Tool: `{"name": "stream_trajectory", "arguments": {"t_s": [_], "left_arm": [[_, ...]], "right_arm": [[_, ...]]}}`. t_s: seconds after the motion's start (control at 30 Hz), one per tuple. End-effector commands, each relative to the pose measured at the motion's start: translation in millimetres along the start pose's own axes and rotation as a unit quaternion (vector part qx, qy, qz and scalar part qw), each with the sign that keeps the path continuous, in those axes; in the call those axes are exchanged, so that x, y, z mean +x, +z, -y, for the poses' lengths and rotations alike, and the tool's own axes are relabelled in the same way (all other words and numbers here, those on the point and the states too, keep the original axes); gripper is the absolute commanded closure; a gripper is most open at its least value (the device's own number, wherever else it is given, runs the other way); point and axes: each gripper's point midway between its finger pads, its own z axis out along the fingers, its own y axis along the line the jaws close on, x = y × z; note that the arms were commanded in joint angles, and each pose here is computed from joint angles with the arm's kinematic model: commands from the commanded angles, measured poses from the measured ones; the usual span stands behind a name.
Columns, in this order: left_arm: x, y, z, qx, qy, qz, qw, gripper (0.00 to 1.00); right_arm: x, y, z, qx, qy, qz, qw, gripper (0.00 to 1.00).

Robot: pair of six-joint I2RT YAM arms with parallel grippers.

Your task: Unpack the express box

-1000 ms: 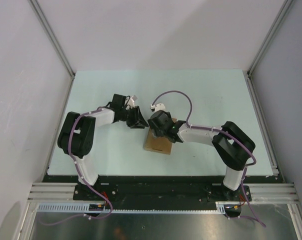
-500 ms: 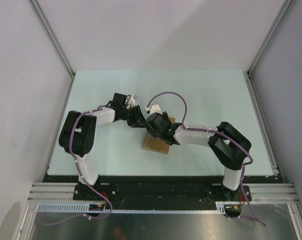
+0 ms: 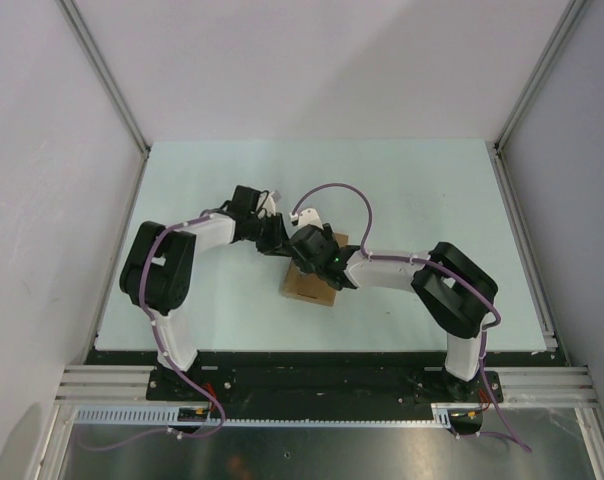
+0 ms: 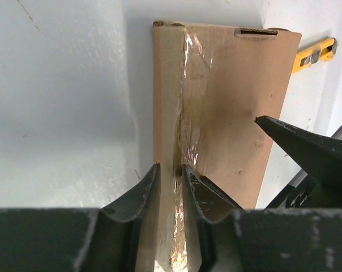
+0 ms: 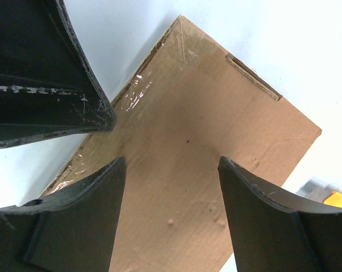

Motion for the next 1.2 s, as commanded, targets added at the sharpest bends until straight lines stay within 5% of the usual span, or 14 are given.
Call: {"name": "stream_trajectory", "arguments": {"t_s": [0.0,0.37,0.43,0.5,1.17], "left_arm": [[-19.3,-8.6,-0.8,-0.037,0.044,0.033,0.998,0.77],[-14.0,-18.9,-43.9,-0.154,0.029,0.035,0.987,0.87],[-12.7,-19.4,-44.4,-0.151,0.025,0.033,0.988,0.87],[-10.8,-17.9,-38.2,-0.132,0.029,0.026,0.99,0.86],[-12.2,-19.5,-51.3,-0.17,0.023,0.034,0.985,0.84]], "right_arm": [[57.2,12.0,7.5,0.009,-0.029,-0.083,0.996,0.32],[75.1,11.5,19.9,0.015,-0.016,-0.104,0.994,0.44],[76.9,12.5,22.3,0.012,-0.009,-0.108,0.994,0.67],[81.6,12.9,22.9,0.01,-0.006,-0.115,0.993,0.76],[86.0,14.0,24.8,0.015,-0.001,-0.119,0.993,0.77]]}}
